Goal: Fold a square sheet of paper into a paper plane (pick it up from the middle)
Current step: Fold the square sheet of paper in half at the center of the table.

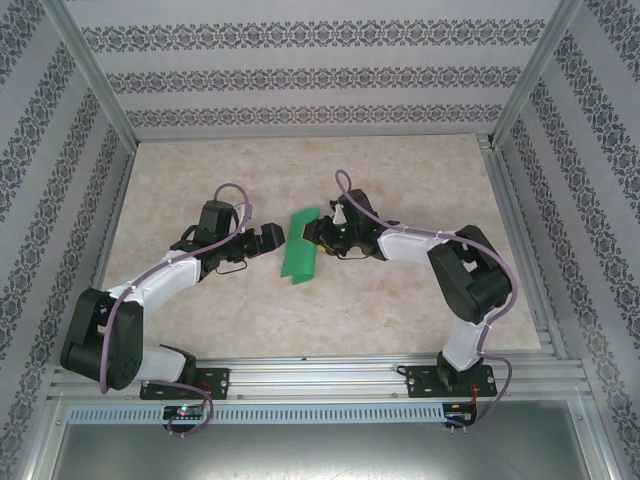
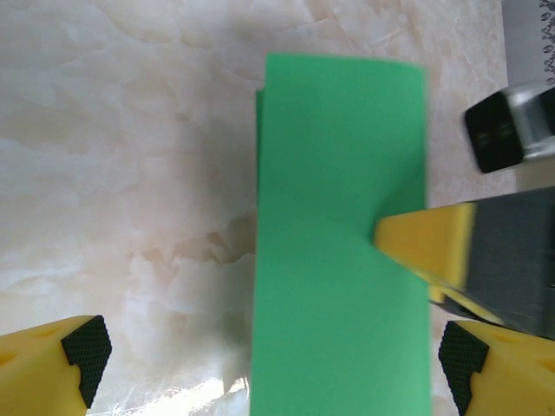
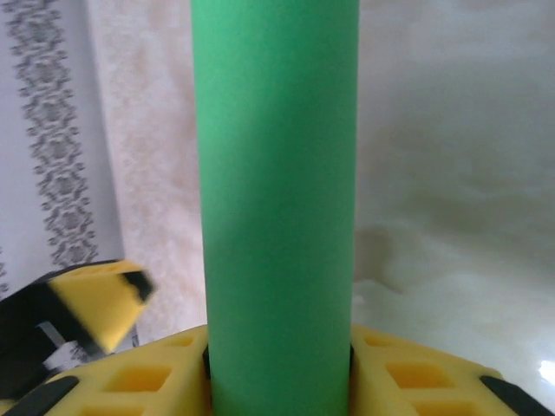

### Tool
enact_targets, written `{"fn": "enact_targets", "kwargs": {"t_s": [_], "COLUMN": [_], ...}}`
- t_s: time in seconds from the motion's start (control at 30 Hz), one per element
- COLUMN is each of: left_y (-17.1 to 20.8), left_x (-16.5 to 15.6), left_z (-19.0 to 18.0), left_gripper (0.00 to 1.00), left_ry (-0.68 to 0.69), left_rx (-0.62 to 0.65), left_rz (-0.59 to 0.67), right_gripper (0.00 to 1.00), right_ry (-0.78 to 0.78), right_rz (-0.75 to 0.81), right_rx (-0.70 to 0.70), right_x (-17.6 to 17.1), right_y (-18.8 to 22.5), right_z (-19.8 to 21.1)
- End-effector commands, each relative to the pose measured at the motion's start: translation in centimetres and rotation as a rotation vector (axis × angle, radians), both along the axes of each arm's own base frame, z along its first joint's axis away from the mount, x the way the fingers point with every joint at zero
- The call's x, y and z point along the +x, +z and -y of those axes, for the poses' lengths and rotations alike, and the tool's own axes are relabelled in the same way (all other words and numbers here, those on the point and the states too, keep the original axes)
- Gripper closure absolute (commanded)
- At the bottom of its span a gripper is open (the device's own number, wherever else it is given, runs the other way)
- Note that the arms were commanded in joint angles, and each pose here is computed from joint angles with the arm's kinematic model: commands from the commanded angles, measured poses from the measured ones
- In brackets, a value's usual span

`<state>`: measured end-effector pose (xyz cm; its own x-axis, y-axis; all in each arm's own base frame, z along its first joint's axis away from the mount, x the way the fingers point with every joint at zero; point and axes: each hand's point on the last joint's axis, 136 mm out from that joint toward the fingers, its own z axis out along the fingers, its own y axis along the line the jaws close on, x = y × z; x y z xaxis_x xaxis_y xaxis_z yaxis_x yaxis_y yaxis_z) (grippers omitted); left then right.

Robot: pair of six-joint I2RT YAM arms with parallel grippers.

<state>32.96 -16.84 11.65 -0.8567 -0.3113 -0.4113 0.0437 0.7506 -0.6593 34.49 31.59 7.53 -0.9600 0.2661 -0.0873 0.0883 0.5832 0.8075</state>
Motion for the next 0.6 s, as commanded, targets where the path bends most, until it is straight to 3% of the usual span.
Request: {"fn": "enact_targets", "kwargs": {"t_s": [0.0, 0.13, 0.2, 0.37, 0.57], "left_y": [-0.4, -0.6, -0.5, -0.3, -0.5], "left_x": [-1.1, -1.2, -1.1, -1.0, -1.1], "left_z": [-0.1, 0.1, 0.2, 0.6, 1.1], "left_gripper": [0.0, 0.0, 0.0, 0.0, 0.0], "left_ry": [-0.013, -0.015, -0.02, -0.033, -0.054], "left_rx": [0.016, 0.008, -0.002, -0.012, -0.022], "left_rz": [-0.015, -0.018, -0.019, -0.015, -0.016], "right_gripper": [0.57, 0.51, 0.42, 0.34, 0.32], "right_ry": [-0.009, 0.011, 0.026, 0.033, 0.03], "right_rz": [-0.042, -0.055, -0.049, -0.017, -0.007], "right_rx": [-0.033, -0.119, -0.155, -0.249, -0.29], "right_x": [-0.5, -1.0, -1.1, -1.0, -1.2], "right_y": [-2.4, -3.6, -3.3, -1.9, -1.2], "right_z": [1.0, 2.2, 2.7, 4.1, 5.1]}}
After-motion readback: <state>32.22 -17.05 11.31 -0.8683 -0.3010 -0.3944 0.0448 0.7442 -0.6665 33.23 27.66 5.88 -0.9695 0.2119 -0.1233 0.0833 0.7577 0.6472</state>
